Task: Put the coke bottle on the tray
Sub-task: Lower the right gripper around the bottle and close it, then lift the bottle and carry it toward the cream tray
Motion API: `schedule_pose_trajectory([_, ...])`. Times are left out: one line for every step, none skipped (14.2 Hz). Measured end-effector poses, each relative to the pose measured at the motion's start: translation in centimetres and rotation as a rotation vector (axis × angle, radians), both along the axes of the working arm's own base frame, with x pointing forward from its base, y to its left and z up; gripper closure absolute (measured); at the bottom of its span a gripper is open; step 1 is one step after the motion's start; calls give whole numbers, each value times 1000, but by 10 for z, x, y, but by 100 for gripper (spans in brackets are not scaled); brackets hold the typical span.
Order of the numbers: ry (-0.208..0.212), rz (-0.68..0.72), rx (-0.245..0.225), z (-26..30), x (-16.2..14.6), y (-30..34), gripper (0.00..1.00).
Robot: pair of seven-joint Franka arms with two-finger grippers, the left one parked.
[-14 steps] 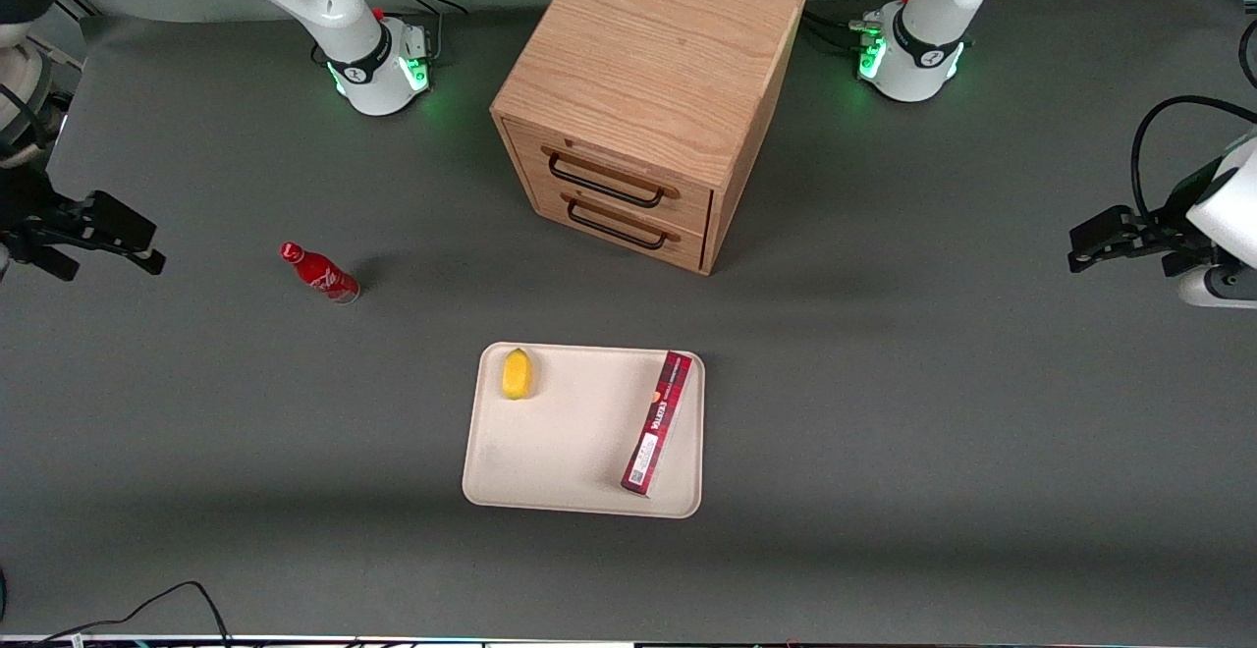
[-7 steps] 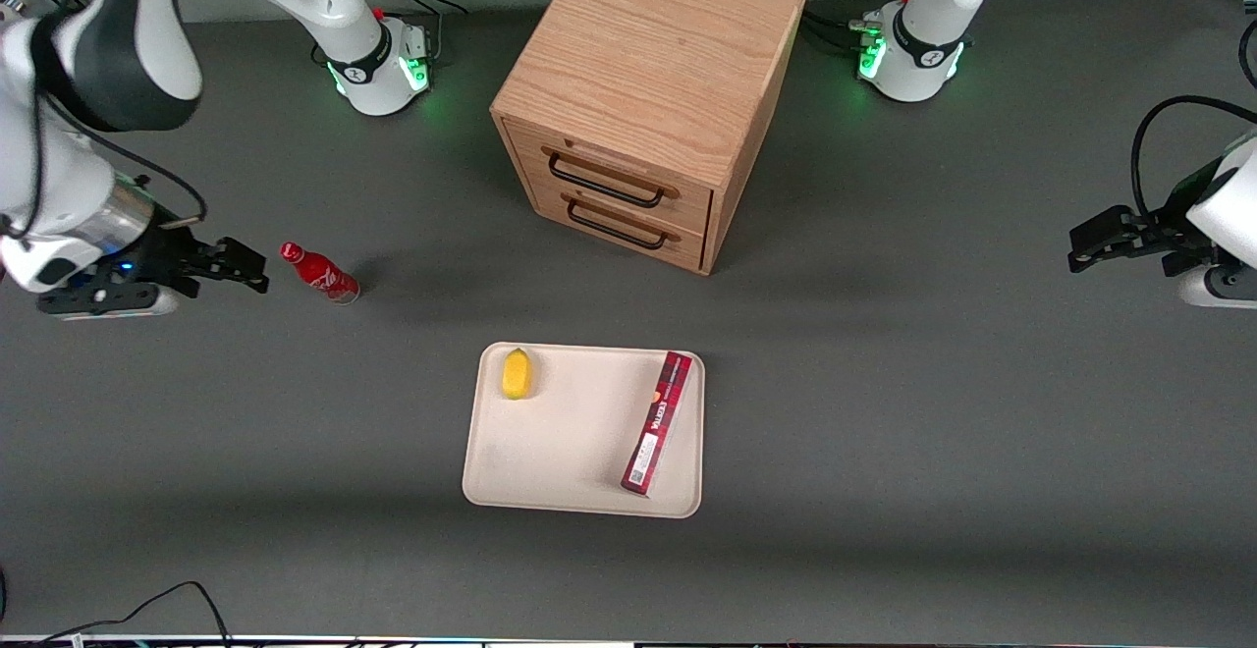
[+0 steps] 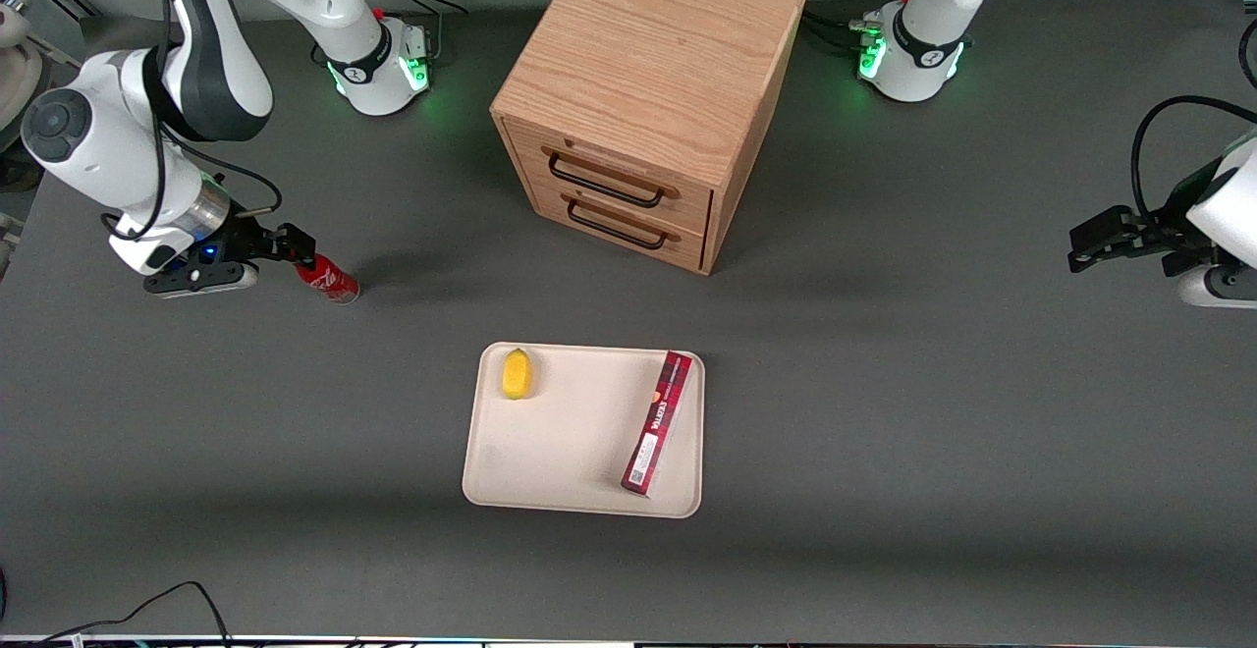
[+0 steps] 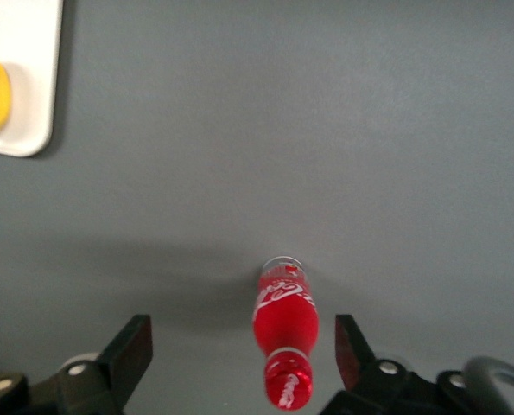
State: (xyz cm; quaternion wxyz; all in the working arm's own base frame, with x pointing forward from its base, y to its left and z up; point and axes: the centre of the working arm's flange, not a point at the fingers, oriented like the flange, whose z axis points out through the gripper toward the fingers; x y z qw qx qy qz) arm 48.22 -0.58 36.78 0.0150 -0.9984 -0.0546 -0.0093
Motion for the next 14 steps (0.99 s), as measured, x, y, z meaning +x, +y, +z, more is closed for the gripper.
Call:
schedule_pose_trajectory([-5,5,0,-10,-5,-6,8])
schedule_pose_trajectory([-12,5,0,-20,-11,-11,15])
schedule_pose_trajectory([-18,1,0,-31,-18,-14,22])
schedule_pose_trajectory([-18,-2,0,-40,-25,-15,22])
schedule_pose_trajectory([-14,-3,0,-48,-30,-15,26])
schedule_pose_trajectory([-12,-3,0,-51,-33,-15,39])
schedule_pose_trajectory([-9,-3,0,-52,-35,-15,50])
schedule_pose_trajectory([-8,-3,1,-51,-36,-15,60])
schedule_pose_trajectory([-5,-2,2,-50,-37,-15,60])
schedule_pose_trajectory([1,-2,3,-48,-38,-14,61])
schedule_pose_trajectory([6,-1,5,-45,-40,-14,62])
schedule_pose_trajectory([8,-2,7,-42,-41,-14,68])
schedule_pose_trajectory([10,-1,8,-39,-42,-14,68])
schedule_pose_trajectory([8,0,9,-38,-42,-14,68])
